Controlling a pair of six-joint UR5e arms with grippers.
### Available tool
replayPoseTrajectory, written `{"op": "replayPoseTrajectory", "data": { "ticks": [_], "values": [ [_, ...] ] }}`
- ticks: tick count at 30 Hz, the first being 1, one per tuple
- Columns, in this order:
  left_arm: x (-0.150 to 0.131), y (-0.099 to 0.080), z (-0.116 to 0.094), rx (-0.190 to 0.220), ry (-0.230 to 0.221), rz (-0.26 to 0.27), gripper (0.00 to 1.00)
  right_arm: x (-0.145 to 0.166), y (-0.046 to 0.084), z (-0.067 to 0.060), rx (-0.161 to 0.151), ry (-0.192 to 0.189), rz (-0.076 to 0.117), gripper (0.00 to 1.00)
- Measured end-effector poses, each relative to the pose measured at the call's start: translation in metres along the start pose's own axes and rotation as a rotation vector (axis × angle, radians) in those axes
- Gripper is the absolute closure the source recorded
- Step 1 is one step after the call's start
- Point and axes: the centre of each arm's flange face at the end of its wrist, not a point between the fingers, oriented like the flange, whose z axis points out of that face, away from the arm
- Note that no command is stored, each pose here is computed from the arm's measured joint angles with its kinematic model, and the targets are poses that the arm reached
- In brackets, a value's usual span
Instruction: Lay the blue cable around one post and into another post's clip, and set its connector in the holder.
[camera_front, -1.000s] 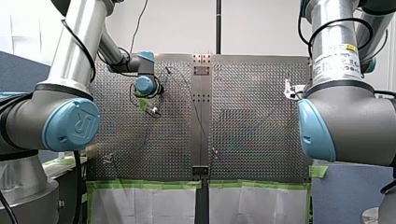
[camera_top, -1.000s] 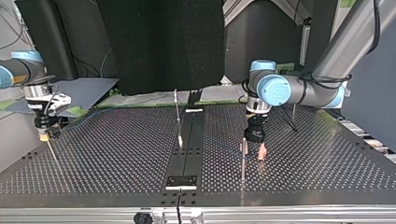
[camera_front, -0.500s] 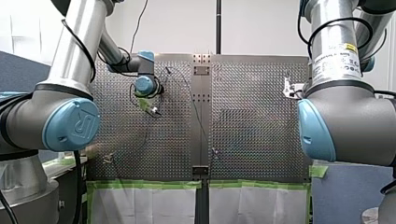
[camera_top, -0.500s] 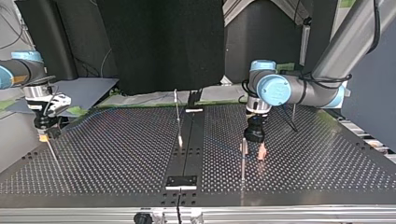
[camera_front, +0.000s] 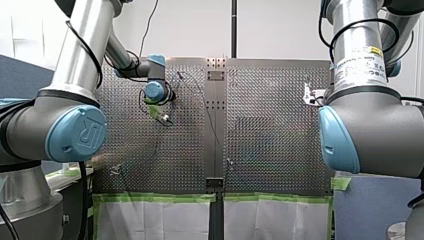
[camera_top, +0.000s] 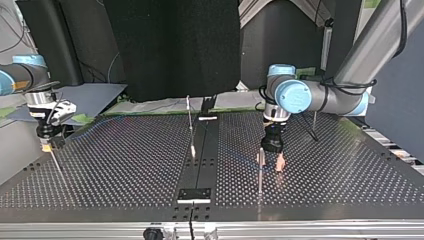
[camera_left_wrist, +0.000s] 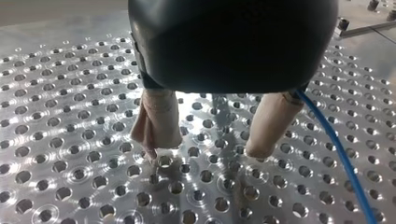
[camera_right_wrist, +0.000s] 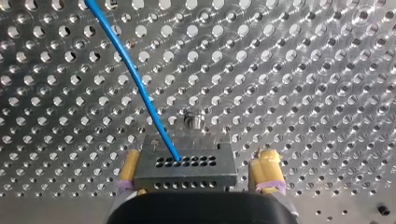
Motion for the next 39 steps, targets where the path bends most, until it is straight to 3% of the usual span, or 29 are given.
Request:
{"op": "replayPoseTrajectory", "data": {
  "ticks": [39],
  "values": [
    [0.0009,-0.0005,-0.0003,0.001,0.001,0.008,0.0,-0.0079,-0.0023,0.002,-0.007,-0.009,-0.004,0.02]
  ]
}}
